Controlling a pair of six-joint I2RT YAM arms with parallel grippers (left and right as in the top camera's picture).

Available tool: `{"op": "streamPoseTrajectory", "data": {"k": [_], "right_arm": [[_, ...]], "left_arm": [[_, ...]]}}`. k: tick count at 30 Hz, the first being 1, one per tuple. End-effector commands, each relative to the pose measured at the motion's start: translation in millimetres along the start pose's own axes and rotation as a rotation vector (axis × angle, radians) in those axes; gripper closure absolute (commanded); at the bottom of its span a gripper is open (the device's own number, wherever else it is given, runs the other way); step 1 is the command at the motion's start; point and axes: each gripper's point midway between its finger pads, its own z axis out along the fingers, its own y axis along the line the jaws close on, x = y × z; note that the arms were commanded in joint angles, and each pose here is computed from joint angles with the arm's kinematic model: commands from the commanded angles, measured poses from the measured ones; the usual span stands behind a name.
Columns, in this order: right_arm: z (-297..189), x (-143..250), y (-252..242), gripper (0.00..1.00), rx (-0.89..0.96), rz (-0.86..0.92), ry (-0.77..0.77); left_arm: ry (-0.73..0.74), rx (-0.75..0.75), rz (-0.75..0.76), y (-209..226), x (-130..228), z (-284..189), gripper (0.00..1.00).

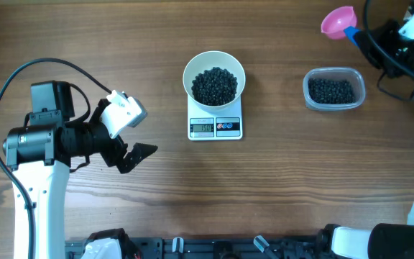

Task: Scoop item into bowl and weigh 150g on scale
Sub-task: 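Carry the pink scoop left over the white bowl on the scale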

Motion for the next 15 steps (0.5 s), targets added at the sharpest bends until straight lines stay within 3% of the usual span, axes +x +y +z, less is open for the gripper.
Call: {"op": "streamPoseTrajectory", "data": {"k": [1,6,15], "right_arm": [[2.7,5.0,20.9,0.95,-0.018,-0.166,0.006],[14.2,33.3,29.4,0.95,0.046,-0.391,0.07],[24.5,66.3,64.7,0.95,-0.037,-0.723,0.13]], "left_arm": [[-0.008,-0.01,0.033,-0.3,-3.5,-3.2,0.0],[-0.008,-0.01,0.033,-0.3,-3.5,-3.2,0.0],[-0.008,-0.01,0.033,-0.3,-3.5,-3.2,0.0]]}}
